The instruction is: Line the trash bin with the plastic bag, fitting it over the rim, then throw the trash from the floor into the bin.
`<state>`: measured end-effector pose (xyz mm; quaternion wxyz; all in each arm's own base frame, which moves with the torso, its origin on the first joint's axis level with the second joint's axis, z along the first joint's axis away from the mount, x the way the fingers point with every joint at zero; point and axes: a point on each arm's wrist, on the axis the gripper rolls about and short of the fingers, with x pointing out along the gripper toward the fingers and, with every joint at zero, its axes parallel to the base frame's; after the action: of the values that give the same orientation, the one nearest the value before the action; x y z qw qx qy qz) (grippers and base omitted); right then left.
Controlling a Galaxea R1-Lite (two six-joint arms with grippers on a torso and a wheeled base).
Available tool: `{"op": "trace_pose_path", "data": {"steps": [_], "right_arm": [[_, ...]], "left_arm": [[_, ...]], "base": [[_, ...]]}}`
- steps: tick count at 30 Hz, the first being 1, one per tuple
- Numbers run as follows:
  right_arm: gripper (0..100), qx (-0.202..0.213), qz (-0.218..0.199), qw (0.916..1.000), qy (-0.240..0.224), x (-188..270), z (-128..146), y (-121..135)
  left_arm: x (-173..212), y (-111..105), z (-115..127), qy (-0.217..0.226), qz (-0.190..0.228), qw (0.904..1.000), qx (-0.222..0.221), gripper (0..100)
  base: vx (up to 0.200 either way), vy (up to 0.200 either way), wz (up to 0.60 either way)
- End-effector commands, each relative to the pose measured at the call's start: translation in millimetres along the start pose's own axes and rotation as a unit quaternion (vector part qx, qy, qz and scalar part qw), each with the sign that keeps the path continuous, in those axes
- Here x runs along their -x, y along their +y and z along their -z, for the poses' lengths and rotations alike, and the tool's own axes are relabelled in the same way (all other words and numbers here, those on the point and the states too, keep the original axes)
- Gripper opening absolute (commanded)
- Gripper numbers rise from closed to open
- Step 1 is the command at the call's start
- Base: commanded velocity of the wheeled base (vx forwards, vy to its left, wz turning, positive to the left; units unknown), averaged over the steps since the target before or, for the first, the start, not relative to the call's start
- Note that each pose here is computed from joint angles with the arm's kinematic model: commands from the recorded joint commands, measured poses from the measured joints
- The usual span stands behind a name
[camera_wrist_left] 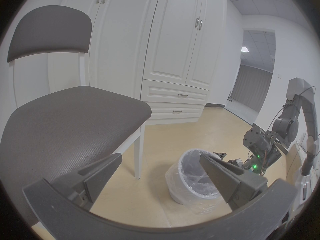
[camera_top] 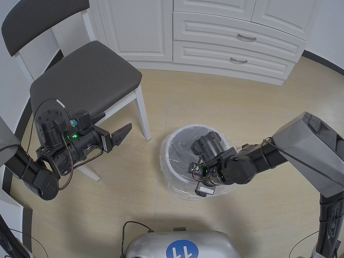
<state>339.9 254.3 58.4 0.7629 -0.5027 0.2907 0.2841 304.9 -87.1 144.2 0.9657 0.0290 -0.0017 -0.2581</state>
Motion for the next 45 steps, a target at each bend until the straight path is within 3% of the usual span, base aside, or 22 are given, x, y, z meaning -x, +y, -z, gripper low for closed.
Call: {"op": "trace_pose_path", "data": {"steps": [1,6,13,23,33,45], "right_arm": [[100,-0.003,-0.005,0.9999,0.010,-14.8,3.4,3.7],[100,-0.005,-0.010,0.9997,0.022,-38.0,5.6,8.6],[100,-0.031,0.018,0.9992,0.016,-81.5,6.8,4.4],[100,-0.030,0.025,0.9992,0.010,-98.2,8.3,12.3],[100,-0.025,0.040,0.9987,-0.018,-54.1,-5.2,-1.4],[100,-0.007,0.035,0.9981,-0.049,-2.2,-20.3,8.6]], "left_arm": [[-0.4,0.3,0.2,0.000,0.000,1.0000,0.000,100],[-0.8,0.4,0.4,0.000,0.000,1.0000,0.000,100],[-2.6,1.3,1.5,0.001,-0.001,1.0000,0.001,100],[-3.7,1.5,2.2,0.002,-0.001,1.0000,0.001,100],[-3.1,1.4,1.6,0.001,-0.001,1.0000,0.001,100],[-0.7,-0.1,-0.3,-0.001,0.001,1.0000,0.000,100]], "base": [[0.000,0.000,0.00],[0.000,0.000,0.00],[0.000,0.000,0.00],[0.000,0.000,0.00],[0.000,0.000,0.00],[0.000,0.000,0.00]]}}
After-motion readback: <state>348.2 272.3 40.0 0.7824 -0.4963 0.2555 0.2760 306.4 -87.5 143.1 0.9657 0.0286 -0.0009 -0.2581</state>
